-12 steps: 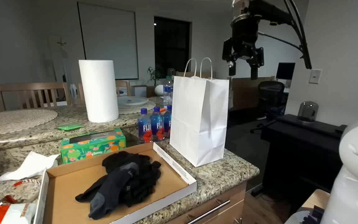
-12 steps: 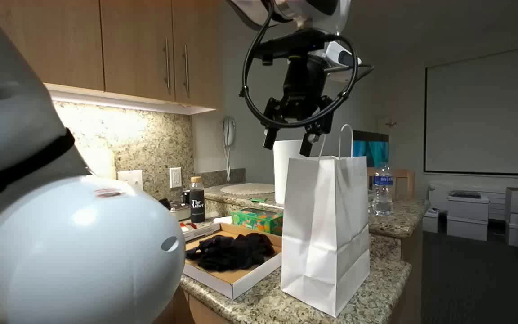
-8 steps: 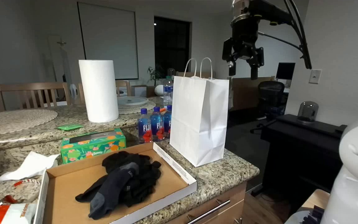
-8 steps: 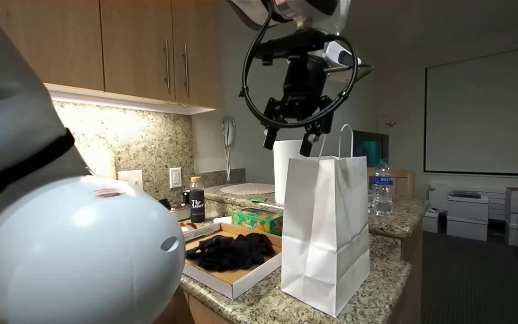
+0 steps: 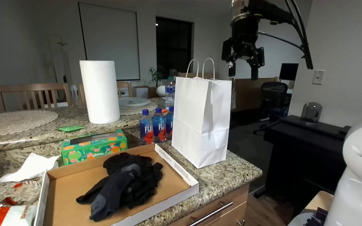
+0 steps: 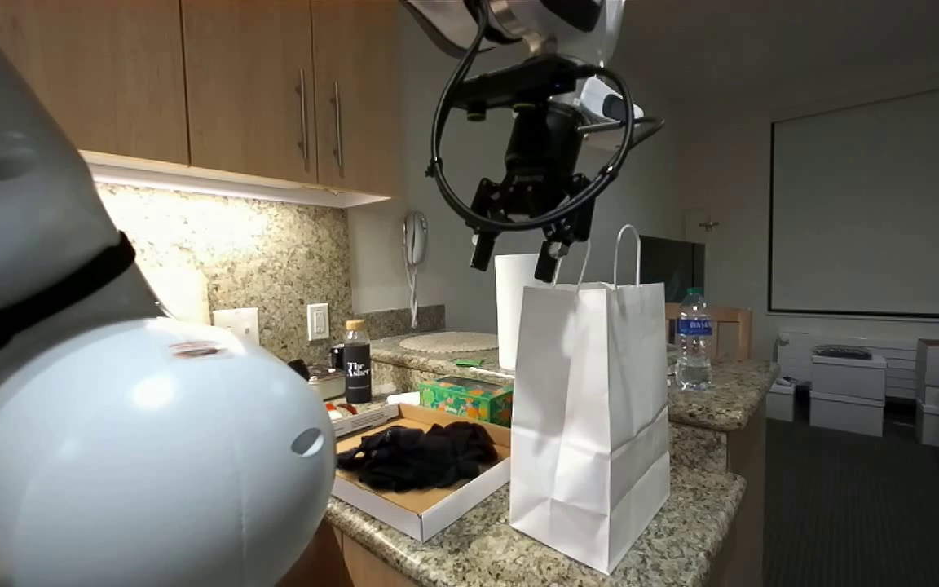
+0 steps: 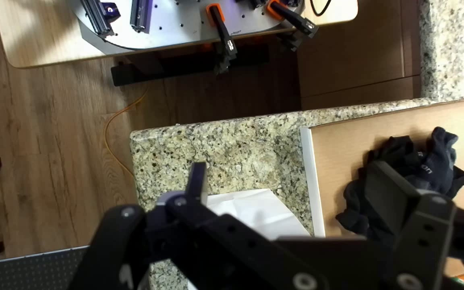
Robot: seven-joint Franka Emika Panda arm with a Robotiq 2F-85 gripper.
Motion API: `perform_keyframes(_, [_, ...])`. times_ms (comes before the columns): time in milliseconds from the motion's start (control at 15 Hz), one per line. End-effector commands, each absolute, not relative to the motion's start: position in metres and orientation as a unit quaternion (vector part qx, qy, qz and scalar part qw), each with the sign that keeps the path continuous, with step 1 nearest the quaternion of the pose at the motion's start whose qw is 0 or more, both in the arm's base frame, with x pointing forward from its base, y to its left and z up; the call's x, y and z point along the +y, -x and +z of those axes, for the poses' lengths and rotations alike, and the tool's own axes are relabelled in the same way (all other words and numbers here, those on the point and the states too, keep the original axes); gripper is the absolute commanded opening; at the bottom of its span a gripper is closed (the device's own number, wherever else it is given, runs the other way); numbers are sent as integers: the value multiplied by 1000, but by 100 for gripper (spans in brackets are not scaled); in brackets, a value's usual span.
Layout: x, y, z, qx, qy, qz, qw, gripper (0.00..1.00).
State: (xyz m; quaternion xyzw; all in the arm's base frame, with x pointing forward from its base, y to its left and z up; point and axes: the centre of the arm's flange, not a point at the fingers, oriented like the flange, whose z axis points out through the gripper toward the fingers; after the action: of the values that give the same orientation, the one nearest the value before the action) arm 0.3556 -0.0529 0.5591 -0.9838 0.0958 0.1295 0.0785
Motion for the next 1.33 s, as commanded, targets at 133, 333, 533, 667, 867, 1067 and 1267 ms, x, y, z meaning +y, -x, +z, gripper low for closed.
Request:
perform_keyframes(133, [14,-335,585,101,985,107,90,100])
perform_keyframes(333, [74,-324,610,92,989,89,71,100])
perform_keyframes(533, [140,-324,623,100,991,63,67,100])
perform_keyframes(667, [185,-334,625,122,990,30,63,100])
perform_keyframes(867, [235,-359,612,155,985,-47,64,100])
perform_keyframes(1067, [264,-385,582,156,983,-69,66,100])
perform_keyframes(1267, [274,-406,537,127,990,-49,39,100])
